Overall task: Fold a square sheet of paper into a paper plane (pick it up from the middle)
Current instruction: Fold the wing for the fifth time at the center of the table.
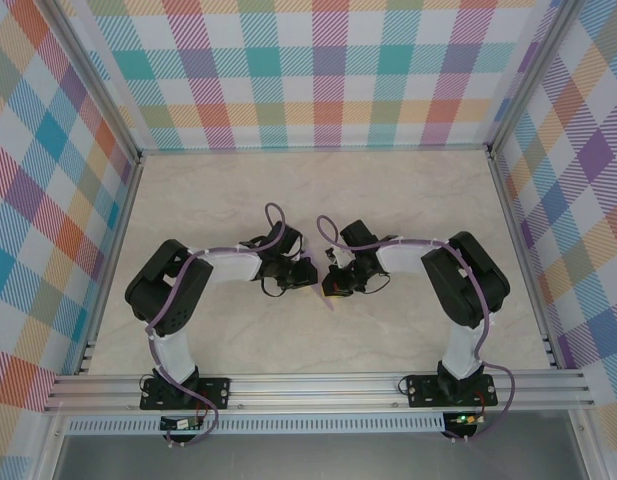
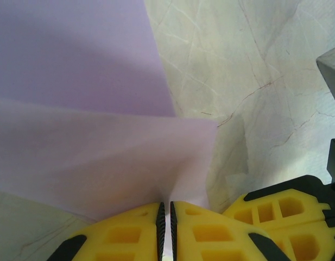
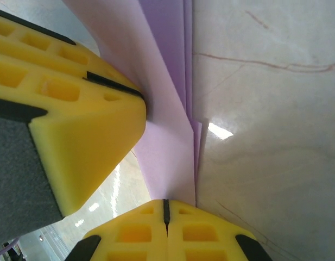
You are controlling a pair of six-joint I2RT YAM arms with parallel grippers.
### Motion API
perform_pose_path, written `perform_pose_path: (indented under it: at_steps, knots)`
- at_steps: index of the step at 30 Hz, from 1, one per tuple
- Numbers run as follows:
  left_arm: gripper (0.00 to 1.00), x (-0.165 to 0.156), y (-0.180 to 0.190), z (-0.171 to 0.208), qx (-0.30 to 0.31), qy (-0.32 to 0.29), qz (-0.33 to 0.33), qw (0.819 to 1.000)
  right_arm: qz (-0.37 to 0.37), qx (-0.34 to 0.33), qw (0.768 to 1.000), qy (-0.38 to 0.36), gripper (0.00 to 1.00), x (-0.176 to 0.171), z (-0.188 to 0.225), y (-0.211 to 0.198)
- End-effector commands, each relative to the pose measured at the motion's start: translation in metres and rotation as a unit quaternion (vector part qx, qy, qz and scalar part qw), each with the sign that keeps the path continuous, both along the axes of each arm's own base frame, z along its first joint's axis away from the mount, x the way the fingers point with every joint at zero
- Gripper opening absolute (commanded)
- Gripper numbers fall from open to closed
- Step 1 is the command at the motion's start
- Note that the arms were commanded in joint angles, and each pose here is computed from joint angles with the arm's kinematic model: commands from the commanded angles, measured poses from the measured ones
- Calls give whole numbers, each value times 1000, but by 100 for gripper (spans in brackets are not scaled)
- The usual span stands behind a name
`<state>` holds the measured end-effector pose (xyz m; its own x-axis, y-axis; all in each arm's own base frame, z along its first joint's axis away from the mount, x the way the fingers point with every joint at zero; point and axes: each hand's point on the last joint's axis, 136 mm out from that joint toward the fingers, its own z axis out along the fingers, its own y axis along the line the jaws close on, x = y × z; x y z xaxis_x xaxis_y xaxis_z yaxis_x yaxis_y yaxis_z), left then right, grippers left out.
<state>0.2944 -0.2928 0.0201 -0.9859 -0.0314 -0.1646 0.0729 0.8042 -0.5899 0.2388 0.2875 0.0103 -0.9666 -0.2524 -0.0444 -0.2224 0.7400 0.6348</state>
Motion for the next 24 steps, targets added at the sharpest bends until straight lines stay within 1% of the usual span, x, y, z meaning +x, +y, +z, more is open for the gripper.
perform_pose_path:
  at_steps: [1, 10, 24]
  knots:
    - [15, 23, 27, -18, 55, -21, 26, 998, 0, -158, 986, 46, 1, -31, -64, -57]
    - [15, 42, 47, -16, 58, -30, 41, 997, 4, -176, 983, 50, 1, -35, -72, -65]
    - [15, 71, 79, -23, 62, -30, 58, 996, 5, -181, 982, 54, 1, -38, -75, -68]
